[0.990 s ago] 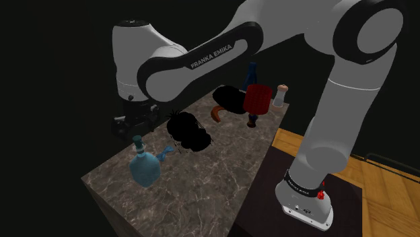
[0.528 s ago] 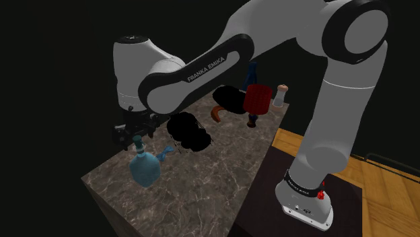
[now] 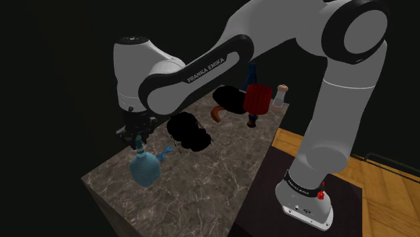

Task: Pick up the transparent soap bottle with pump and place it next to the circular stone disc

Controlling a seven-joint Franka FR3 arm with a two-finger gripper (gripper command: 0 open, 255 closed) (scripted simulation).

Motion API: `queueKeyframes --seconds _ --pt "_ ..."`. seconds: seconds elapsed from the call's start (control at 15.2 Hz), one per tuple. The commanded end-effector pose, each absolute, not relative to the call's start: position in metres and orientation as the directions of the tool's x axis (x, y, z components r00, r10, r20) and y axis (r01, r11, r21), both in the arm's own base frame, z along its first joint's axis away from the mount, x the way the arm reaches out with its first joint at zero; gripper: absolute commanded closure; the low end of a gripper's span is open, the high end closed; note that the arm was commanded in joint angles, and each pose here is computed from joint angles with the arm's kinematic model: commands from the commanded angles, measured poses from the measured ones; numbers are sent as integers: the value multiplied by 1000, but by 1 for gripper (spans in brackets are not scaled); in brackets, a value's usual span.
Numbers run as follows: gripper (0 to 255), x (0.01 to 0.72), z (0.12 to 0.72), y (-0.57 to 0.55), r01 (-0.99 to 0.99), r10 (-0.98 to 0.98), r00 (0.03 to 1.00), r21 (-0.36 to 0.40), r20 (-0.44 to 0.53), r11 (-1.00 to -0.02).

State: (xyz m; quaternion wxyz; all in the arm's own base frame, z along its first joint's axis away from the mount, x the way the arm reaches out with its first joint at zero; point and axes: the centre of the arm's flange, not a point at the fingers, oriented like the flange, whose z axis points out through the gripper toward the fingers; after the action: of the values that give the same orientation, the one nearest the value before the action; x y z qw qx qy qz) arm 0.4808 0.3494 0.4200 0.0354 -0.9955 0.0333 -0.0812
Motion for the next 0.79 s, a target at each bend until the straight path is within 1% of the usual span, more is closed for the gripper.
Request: queueKeyframes --seconds 0.0,0.46,0.73 --pt "255 481 420 349 -60 -72 985 -76 159 -995" --pt "255 481 420 349 -60 -72 985 -76 159 -995" --pt "255 481 441 349 -60 -72 985 -76 159 -995"
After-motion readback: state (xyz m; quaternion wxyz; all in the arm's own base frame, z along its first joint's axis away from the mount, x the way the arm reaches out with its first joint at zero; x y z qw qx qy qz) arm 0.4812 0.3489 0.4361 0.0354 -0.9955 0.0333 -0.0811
